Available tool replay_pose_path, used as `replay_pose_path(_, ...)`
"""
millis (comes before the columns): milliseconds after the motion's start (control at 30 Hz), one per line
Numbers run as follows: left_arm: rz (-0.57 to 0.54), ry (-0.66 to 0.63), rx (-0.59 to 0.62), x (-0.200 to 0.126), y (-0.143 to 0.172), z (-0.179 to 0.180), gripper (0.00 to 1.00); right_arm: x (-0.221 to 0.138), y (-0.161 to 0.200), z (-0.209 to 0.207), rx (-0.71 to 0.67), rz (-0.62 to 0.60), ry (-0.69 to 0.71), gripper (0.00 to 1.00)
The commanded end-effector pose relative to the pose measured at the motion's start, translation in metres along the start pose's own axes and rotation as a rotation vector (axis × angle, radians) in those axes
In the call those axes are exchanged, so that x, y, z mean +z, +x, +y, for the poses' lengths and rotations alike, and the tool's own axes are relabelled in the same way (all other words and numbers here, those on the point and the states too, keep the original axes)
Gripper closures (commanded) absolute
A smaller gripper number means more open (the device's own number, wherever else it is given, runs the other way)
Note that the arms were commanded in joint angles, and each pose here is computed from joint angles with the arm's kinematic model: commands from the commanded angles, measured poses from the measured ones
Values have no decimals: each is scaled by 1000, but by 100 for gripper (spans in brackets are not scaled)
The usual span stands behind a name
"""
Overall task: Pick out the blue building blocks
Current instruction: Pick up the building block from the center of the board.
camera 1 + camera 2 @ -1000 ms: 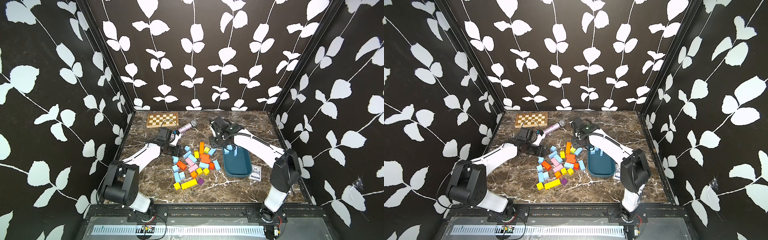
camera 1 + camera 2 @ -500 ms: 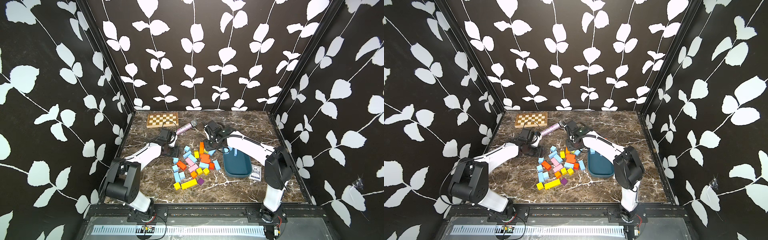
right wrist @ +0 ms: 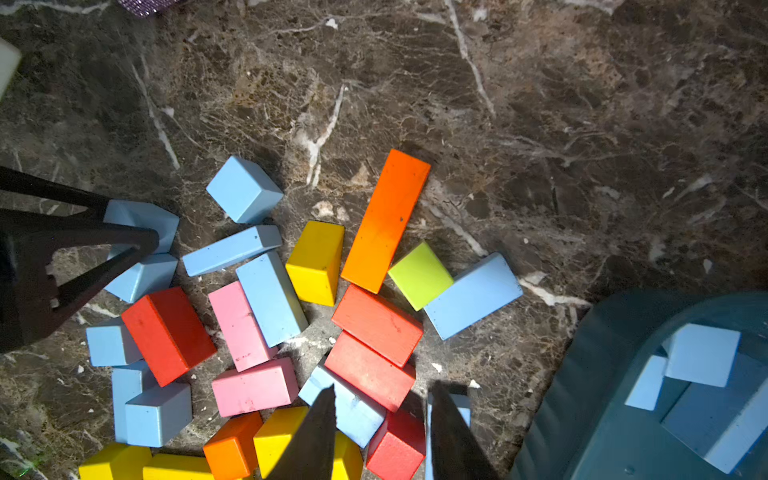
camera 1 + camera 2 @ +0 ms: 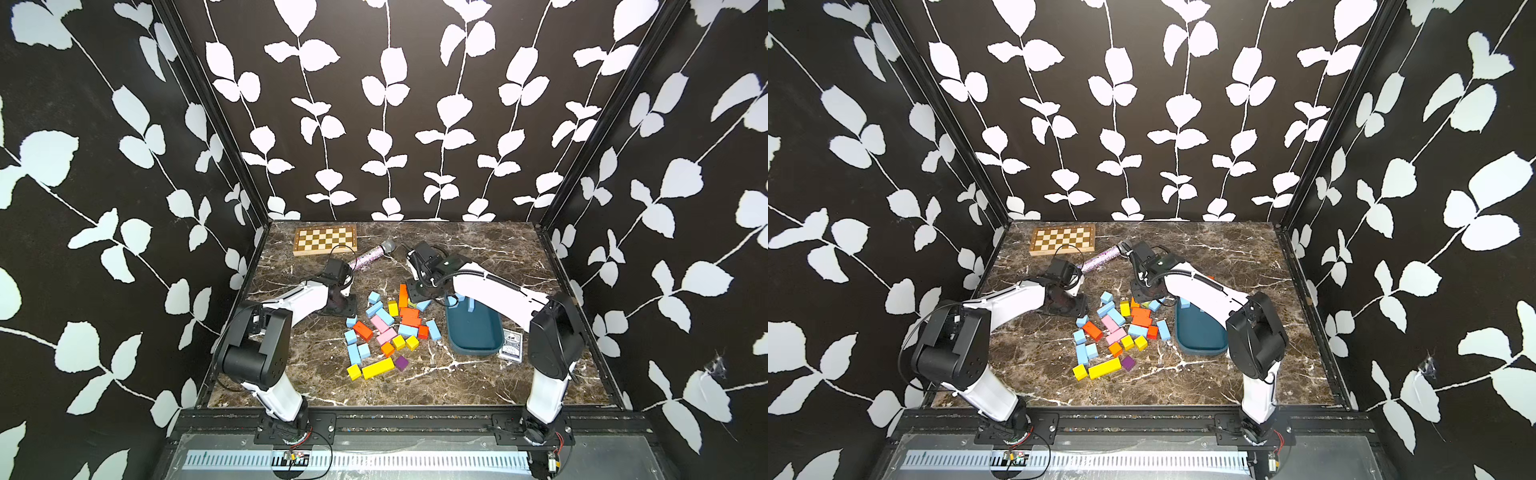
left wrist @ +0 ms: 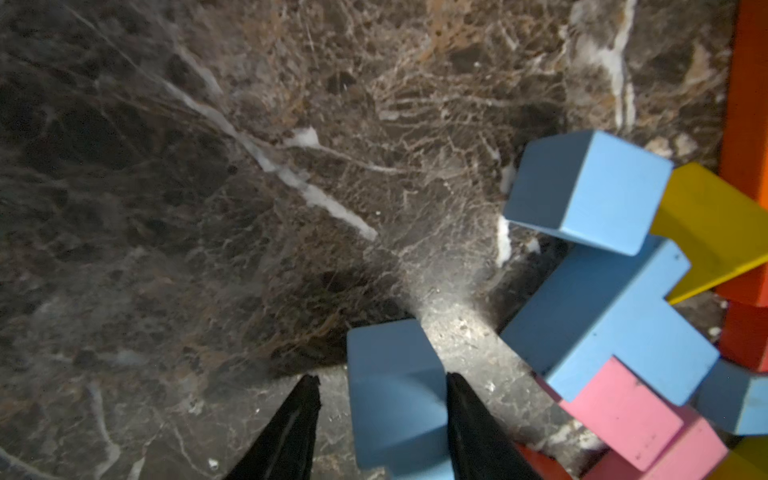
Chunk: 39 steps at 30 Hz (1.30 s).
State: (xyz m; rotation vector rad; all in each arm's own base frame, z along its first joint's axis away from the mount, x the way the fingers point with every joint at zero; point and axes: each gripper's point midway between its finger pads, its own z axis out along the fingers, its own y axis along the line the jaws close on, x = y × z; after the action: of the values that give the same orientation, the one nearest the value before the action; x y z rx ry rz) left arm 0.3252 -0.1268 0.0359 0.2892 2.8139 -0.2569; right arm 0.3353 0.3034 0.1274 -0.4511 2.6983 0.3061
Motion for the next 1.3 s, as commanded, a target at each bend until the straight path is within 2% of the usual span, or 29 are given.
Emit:
replay_pose_path(0,7,-15,11,-2,1,1,53,-6,-6,5,-5,-31,-2,63)
replay_pose_path(267,-27,-6,43,-8,-7,-2,68,-7,-13,14,-10,-75,-63,63)
replay_pose_path(533,-77,26,87,-22,-15,-9,84,7,-10,25,7,-49,-119,63)
replay_pose_path(633,-102,61,116,-30,-20,-16,88,12,-11,27,20,-48,-151,63)
replay_pose_path(767,-141,126,168,-41,-25,-30,89,17,-13,28,70,-50,-208,63)
replay_pose_path(867,-162,193,208,-48,-26,-42,89,18,-17,30,115,-62,-267,63)
replay_pose_path(1000,-188,376,230,-59,-26,-72,90,16,-22,34,171,-90,-367,63)
replay_pose_path(1133,-208,578,213,-74,-26,-103,90,11,-25,33,153,-136,-396,62)
replay_pose_path(1267,-212,692,184,-82,-27,-118,91,8,-21,27,94,-198,-391,61)
